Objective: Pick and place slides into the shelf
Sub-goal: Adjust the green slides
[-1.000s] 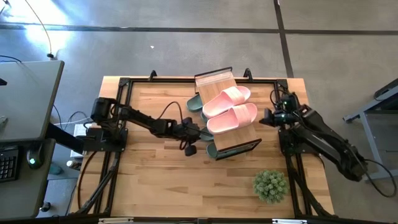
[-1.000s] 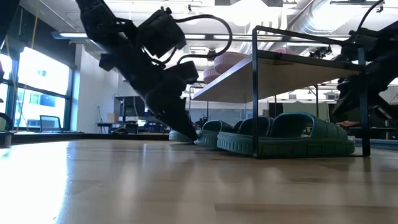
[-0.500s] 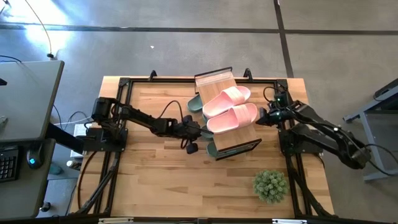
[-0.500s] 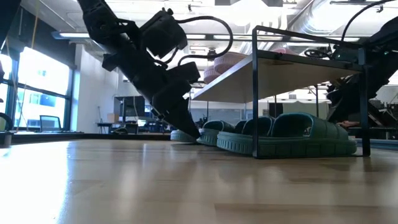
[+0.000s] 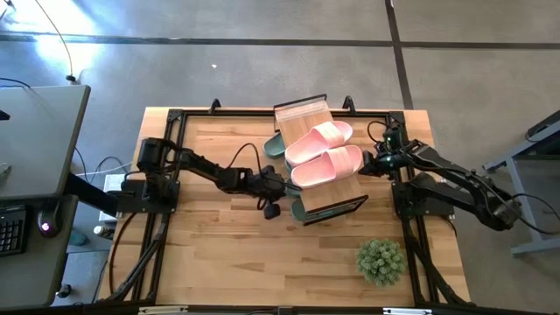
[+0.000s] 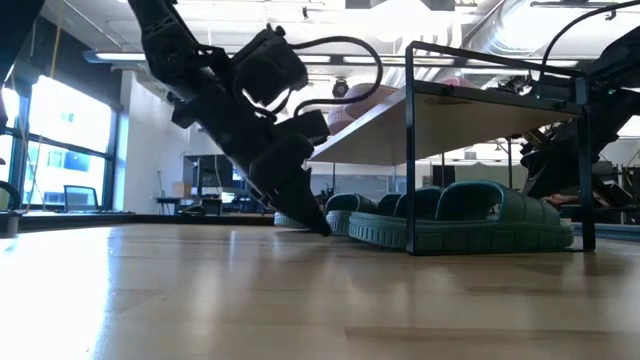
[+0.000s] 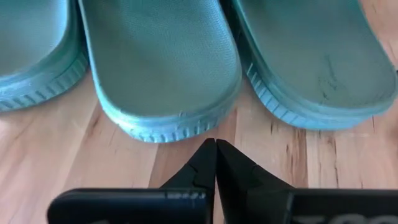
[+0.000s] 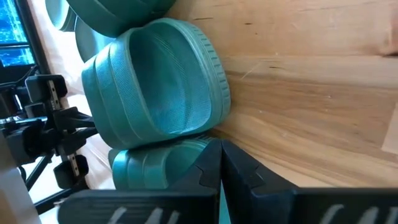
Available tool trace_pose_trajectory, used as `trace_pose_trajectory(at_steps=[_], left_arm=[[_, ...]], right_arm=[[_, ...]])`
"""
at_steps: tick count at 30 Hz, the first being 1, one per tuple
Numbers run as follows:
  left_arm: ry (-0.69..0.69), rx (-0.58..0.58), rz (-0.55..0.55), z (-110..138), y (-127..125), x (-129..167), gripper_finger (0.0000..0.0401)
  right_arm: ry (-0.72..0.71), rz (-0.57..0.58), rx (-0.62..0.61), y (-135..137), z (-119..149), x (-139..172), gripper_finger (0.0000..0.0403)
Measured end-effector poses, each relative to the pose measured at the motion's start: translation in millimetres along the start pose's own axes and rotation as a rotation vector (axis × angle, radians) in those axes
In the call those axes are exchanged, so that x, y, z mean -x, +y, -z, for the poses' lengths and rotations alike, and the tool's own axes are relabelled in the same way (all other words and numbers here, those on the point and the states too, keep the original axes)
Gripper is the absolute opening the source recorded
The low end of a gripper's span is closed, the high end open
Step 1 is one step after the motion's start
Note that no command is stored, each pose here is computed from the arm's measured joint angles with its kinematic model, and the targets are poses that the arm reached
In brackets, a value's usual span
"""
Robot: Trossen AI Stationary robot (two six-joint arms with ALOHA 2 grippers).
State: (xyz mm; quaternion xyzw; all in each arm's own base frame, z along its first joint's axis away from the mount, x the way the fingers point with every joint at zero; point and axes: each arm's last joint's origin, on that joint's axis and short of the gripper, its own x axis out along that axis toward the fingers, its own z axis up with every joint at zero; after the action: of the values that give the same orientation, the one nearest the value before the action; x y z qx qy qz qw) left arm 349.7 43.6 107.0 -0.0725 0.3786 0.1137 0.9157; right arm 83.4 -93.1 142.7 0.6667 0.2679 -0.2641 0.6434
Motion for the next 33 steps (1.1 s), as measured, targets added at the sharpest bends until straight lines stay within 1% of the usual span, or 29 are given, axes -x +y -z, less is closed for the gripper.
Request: trace_pose_trajectory(at_steps=[5, 7, 11, 16, 20, 22, 25, 30, 33], left_arm=[[-0.002, 0.0, -0.008, -0.1, 0.2, -0.6, 0.0], [0.002, -0.001, 0.01, -0.5, -0.3, 0.6, 0.0], [0.025, -0.005, 0.076, 0.4, -2.2, 2.0, 0.0], [0.034, -0.044, 0.225, 0.7, -9.3, 2.8, 0.0], [0.025, -0.07, 0.259, 1.6, -22.3, 4.1, 0.0], [0.013, -0.08, 0.247, 1.8, -29.5, 4.9, 0.0], [0.001, -0.078, 0.192, 2.8, -36.3, 5.6, 0.0], [-0.062, -0.045, 0.174, -1.6, -40.8, 4.9, 0.0], [-0.075, -0.018, 0.141, -2.0, -39.9, 3.9, 0.0]], right_arm=[[-0.004, 0.003, 0.007, -0.1, -0.1, 0.1, 0.0], [-0.002, 0.005, 0.005, -0.3, 0.2, 0.1, 0.0], [0.007, 0.004, 0.011, -0.6, 0.9, 0.1, 0.0], [0.045, 0.035, 0.011, -4.4, 5.1, 0.4, 0.0], [0.085, 0.07, 0.011, -8.4, 9.6, 0.9, 0.0], [0.093, 0.076, 0.019, -9.1, 10.5, 1.1, 0.0], [0.093, 0.076, 0.02, -9.1, 10.5, 1.1, 0.0], [0.089, 0.072, 0.025, -8.7, 10.0, 1.0, 0.0], [0.083, 0.066, 0.031, -8.1, 9.3, 0.9, 0.0]])
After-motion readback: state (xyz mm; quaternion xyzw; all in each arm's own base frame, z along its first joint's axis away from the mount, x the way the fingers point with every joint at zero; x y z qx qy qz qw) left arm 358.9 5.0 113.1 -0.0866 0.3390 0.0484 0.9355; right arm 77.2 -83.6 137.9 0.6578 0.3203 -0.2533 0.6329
